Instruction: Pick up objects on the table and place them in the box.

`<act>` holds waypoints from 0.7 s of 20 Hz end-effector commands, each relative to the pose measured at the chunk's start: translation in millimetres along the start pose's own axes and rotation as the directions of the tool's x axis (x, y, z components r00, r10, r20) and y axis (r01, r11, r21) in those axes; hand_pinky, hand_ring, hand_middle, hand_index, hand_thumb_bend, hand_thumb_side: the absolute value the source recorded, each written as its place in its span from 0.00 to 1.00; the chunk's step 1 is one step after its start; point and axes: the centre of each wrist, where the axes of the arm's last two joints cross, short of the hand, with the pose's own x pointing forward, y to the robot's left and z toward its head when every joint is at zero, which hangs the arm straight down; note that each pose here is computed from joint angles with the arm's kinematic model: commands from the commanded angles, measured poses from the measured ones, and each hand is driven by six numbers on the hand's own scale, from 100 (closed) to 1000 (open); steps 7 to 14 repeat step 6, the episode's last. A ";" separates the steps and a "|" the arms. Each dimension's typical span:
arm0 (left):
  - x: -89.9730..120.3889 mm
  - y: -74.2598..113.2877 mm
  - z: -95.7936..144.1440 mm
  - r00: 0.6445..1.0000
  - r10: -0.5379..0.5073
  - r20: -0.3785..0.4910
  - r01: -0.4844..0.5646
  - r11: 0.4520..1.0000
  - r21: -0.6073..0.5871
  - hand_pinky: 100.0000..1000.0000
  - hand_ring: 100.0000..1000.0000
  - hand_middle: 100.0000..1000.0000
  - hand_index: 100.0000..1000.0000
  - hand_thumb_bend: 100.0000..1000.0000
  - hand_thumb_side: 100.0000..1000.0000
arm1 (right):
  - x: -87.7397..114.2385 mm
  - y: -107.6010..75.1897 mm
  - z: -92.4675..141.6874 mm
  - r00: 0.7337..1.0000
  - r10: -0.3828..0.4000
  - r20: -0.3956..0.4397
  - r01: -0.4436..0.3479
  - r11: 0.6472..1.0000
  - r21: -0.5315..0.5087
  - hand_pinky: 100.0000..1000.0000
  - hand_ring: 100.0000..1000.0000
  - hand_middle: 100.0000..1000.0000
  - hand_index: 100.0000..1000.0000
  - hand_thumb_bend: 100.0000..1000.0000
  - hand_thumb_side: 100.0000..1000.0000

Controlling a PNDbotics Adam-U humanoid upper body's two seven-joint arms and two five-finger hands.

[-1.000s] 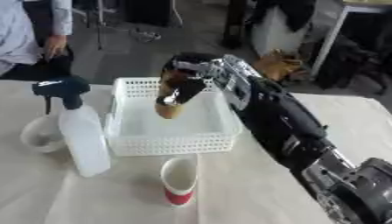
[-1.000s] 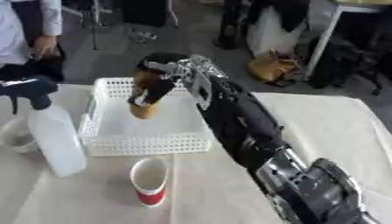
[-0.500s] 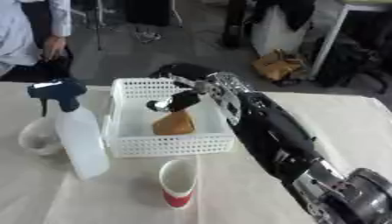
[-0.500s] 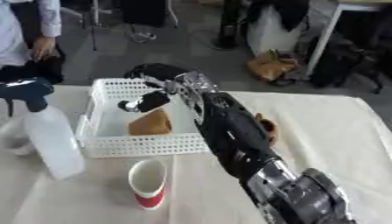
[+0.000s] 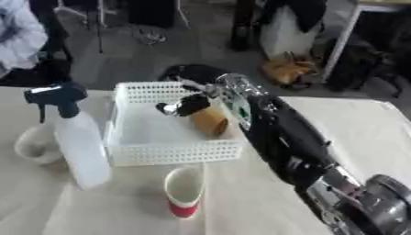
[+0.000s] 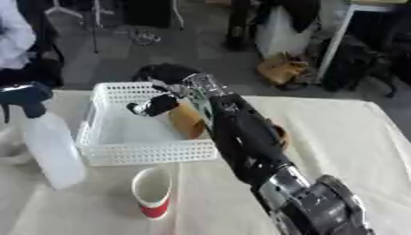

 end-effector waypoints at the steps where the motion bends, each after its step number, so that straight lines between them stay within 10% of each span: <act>1: 3.9 1.2 -6.9 1.000 0.007 0.027 -0.006 1.000 -0.002 1.00 0.91 0.77 0.77 0.00 1.00 | -10.2 -23.4 4.0 0.999 0.036 -0.026 -0.037 0.998 -0.044 0.85 0.94 0.89 0.95 0.23 0.83; 14: 3.1 3.1 -7.2 1.000 -0.006 0.026 0.006 1.000 0.002 1.00 0.91 0.78 0.77 0.00 1.00 | -17.7 -36.3 10.1 0.999 0.026 -0.032 -0.029 0.996 -0.081 0.83 0.92 0.88 0.95 0.22 0.85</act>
